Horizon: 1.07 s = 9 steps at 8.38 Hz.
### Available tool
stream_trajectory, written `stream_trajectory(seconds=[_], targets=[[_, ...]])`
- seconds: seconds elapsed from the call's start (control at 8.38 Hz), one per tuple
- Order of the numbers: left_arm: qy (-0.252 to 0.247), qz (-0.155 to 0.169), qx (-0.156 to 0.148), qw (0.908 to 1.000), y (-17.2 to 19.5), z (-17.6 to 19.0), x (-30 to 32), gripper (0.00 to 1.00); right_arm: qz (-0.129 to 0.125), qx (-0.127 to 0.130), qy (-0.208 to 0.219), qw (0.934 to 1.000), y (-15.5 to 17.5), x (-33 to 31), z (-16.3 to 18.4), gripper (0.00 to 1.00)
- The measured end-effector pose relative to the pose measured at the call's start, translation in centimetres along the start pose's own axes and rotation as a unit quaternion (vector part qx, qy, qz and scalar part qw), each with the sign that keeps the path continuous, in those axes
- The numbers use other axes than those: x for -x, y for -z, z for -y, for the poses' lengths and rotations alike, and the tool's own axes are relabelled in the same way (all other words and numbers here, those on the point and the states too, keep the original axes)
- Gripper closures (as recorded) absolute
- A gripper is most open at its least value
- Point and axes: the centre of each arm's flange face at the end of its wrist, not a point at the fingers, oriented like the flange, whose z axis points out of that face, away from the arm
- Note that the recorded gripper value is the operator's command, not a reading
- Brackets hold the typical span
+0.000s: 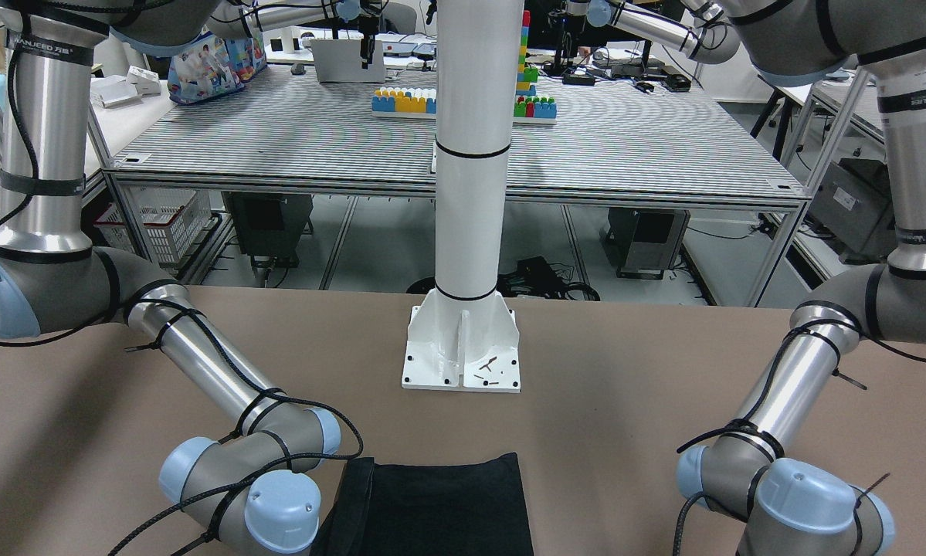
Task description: Fold clothes
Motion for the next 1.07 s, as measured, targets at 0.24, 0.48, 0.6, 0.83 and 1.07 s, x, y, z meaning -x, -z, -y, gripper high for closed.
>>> stream_trajectory(seconds=[0.24,0.48,0.6,0.83,1.07], targets=[[0.000,0.000,0.000,1.0000,0.0,0.0,0.0,0.00,0.027,0.013,0.001,0.9996,0.6,-0.9,0.8,0.06],[0.000,0.000,0.000,1.0000,0.0,0.0,0.1,0.00,0.043,0.014,-0.002,0.9990,1.5,0.5,1.2,0.06],[0.000,0.000,0.000,1.0000,0.0,-0.1,0.1,0.00,0.050,0.015,-0.008,0.9986,1.9,2.2,0.9,0.06],[0.000,0.001,0.000,1.0000,0.0,-0.1,0.3,0.00,0.057,0.019,-0.028,0.9978,2.3,4.3,0.3,0.06],[0.001,0.002,0.001,1.0000,0.0,-0.2,0.5,0.00,0.052,0.020,-0.031,0.9980,1.8,5.0,-0.5,0.06]])
